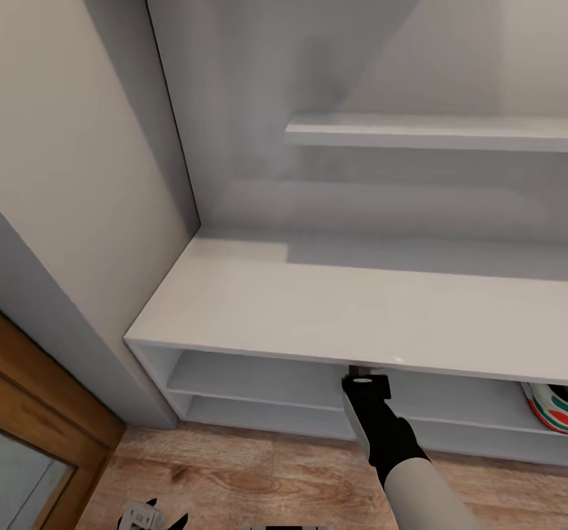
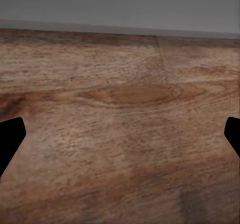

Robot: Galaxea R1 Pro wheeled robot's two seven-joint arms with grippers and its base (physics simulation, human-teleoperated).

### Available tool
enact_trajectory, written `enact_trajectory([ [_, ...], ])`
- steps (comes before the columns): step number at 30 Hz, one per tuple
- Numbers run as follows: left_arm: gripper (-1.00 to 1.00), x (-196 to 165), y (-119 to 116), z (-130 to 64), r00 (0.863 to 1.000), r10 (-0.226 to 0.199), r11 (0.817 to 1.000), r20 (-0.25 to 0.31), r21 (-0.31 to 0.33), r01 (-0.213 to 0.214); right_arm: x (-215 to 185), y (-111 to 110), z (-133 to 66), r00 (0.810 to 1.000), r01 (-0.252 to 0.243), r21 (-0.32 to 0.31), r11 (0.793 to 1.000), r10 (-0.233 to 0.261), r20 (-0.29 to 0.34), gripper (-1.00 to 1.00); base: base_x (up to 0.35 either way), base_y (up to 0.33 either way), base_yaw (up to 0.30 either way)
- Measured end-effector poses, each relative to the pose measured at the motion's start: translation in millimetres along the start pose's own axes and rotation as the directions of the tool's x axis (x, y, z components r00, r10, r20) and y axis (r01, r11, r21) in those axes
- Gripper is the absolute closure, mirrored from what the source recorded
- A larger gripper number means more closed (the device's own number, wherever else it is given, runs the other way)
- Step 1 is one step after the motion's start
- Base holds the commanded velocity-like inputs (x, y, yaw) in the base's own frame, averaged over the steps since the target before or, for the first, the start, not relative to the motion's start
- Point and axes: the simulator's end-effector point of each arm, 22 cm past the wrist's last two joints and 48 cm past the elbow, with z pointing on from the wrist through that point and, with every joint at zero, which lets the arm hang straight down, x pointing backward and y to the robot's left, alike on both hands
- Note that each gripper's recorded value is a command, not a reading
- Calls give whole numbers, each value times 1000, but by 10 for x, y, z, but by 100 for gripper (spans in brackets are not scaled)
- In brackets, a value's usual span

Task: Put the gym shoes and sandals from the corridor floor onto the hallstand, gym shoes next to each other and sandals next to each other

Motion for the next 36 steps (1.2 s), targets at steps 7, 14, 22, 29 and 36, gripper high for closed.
enact_trajectory([
  [7, -100, -1, -1, 1, 1000, 0, 1000, 0, 0, 0, 9, -1, 2, 1000, -2, 1, 1000, 2, -2, -100, 13, 0, 0],
  [14, -100, -1, 0, 0, 1000, 0, 1000, 1, 0, 0, 11, 0, 3, 1000, -2, 1, 1000, 2, -2, -100, -3, 0, 0],
  [22, -100, -5, 15, -1, 1000, -3, 1000, 3, -4, 3, 27, 5, 10, 1000, 0, 1, 1000, 0, -6, -100, -279, 0, 0],
  [29, -100, -14, 34, -6, 1000, -6, 1000, 7, -10, 6, 37, 10, 12, 1000, 1, 0, 1000, -1, -8, -100, -335, 0, 0],
  [36, -100, -18, 48, -10, 1000, -9, 1000, 9, -14, 9, 42, 15, 13, 1000, 3, -1, 1000, -3, -8, -100, -336, 0, 0],
])
